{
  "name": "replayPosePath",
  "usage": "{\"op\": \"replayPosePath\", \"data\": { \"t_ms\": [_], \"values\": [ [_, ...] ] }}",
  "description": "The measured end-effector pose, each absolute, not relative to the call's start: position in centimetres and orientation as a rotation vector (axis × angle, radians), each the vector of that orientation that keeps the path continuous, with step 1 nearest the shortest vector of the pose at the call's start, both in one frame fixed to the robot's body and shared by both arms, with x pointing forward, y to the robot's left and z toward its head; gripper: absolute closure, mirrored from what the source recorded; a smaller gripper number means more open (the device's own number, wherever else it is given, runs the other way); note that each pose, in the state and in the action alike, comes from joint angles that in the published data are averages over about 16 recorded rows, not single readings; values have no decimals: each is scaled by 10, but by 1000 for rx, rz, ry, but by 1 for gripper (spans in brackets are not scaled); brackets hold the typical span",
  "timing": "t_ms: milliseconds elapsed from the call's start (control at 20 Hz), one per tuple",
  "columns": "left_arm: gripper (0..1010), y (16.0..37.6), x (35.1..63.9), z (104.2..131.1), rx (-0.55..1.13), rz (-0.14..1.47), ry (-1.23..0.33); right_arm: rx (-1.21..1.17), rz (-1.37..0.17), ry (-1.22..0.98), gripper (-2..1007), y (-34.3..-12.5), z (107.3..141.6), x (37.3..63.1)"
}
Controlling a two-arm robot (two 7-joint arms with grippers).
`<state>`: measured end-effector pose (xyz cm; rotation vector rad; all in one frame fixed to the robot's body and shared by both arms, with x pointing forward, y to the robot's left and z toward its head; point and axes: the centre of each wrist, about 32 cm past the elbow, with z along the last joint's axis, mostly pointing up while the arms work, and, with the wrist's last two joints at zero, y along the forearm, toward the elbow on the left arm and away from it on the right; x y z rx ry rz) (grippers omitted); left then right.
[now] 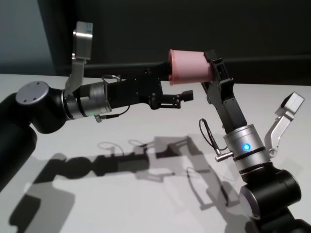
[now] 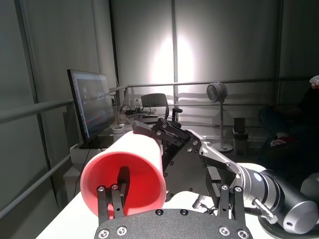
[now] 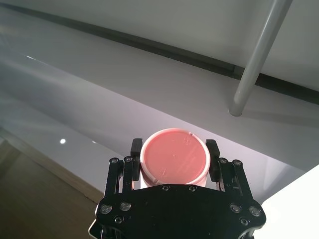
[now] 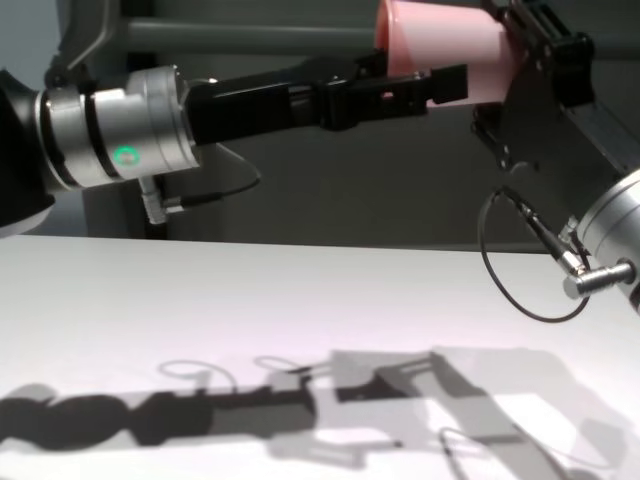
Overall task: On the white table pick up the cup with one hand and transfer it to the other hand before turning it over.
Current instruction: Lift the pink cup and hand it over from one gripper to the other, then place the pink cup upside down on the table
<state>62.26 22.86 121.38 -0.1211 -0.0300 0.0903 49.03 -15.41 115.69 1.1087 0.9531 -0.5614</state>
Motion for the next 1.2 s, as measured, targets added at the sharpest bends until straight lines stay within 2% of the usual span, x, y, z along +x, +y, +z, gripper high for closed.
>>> {"op": "replayPosePath", "data": {
  "t_ms": [400, 750, 1200],
  "values": [
    [9, 261, 608, 1208, -100, 140, -20, 1109, -561, 953, 269, -154, 1157, 490],
    [9, 289, 587, 1198, -101, 273, -4, 1109, -561, 953, 269, -154, 1157, 490],
    [9, 305, 560, 1187, -98, 505, -30, 1109, -561, 953, 269, -154, 1157, 490]
  ]
}}
